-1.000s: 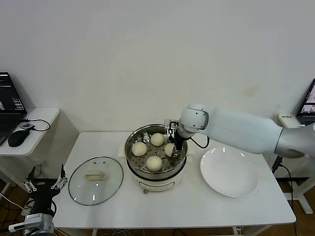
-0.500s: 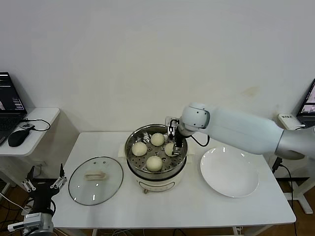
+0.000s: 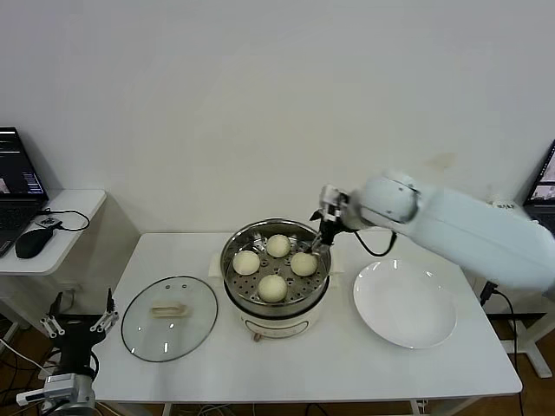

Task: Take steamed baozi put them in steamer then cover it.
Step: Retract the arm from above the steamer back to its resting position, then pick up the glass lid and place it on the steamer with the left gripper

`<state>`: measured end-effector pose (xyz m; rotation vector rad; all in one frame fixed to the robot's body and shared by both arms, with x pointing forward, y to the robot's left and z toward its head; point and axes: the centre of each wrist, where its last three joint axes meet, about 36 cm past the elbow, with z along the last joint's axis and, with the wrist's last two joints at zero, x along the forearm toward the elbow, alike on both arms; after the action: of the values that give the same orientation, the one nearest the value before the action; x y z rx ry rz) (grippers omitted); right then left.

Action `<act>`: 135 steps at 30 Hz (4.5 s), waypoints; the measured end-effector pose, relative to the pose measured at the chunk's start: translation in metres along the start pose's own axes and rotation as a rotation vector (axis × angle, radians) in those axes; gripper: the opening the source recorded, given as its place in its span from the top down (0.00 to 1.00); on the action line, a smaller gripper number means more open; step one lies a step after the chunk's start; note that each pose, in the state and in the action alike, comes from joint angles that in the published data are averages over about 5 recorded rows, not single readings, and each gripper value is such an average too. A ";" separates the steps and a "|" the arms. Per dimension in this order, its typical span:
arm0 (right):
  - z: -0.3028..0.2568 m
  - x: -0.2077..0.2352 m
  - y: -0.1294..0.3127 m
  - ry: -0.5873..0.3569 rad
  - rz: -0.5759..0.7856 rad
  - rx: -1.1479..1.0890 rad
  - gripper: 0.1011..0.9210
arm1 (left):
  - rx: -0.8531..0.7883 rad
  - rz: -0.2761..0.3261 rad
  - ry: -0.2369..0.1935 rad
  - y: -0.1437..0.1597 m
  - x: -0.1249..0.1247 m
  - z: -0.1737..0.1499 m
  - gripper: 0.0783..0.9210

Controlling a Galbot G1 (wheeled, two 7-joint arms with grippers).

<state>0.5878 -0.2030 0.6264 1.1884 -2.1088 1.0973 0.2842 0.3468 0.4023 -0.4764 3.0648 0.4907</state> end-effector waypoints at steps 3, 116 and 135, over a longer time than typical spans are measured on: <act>0.028 0.009 0.017 -0.111 0.080 -0.050 0.12 | -0.007 0.003 0.003 -0.001 0.000 0.003 0.12; 0.330 0.029 0.369 -0.423 1.052 -0.786 0.12 | -1.232 0.440 -0.169 -0.044 -0.121 0.133 0.62; 0.325 0.017 0.372 -0.434 1.019 -0.769 0.12 | -1.203 0.348 -0.187 -0.039 -0.108 0.132 0.93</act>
<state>0.2517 -0.3669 0.3033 -0.0908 -3.1383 0.2036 0.3925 0.3840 0.2698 0.1579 2.3096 2.1969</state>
